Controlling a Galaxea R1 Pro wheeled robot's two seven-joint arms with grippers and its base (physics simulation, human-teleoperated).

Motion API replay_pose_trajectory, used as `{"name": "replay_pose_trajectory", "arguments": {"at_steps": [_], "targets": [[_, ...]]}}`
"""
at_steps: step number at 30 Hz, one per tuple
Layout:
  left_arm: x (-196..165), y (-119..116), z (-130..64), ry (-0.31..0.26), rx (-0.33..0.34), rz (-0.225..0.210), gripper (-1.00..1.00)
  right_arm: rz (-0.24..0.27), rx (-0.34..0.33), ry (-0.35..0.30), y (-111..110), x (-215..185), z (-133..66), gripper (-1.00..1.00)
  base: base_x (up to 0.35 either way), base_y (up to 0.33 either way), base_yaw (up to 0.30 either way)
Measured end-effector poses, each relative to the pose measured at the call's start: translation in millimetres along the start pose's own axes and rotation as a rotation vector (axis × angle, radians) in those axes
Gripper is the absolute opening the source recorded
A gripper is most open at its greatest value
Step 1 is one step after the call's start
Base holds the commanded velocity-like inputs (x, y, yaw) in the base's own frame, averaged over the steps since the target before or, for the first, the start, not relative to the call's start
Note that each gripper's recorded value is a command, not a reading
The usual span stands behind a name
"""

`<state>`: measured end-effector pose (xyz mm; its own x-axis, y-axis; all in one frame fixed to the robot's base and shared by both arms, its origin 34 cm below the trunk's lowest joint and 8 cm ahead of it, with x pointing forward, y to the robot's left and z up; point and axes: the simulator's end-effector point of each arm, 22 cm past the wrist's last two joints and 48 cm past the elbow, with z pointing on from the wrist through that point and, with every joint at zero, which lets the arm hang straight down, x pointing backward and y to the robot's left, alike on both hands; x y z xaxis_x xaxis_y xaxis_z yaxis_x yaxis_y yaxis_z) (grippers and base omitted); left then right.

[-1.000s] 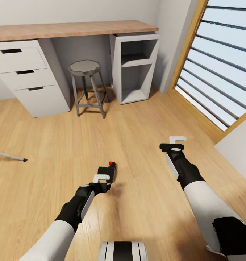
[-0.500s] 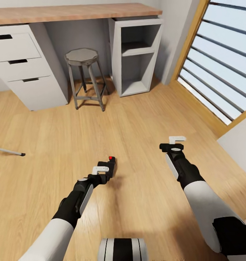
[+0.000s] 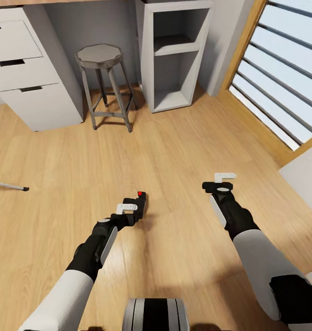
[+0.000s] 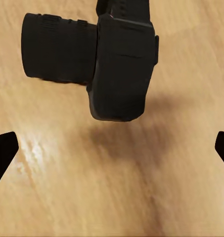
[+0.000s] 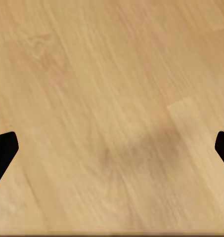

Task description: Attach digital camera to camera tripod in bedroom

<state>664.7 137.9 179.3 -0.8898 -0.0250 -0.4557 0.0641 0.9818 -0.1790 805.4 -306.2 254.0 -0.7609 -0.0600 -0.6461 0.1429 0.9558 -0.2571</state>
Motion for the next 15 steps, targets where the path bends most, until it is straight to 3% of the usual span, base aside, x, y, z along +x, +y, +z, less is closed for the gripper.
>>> {"name": "replay_pose_trajectory", "arguments": {"at_steps": [15], "targets": [[-17.7,4.4,29.3,0.1,0.0,0.009,1.0,-0.018,-0.004,0.059,9.4,41.4,22.4,1.0,0.0,0.0,0.0]]}}
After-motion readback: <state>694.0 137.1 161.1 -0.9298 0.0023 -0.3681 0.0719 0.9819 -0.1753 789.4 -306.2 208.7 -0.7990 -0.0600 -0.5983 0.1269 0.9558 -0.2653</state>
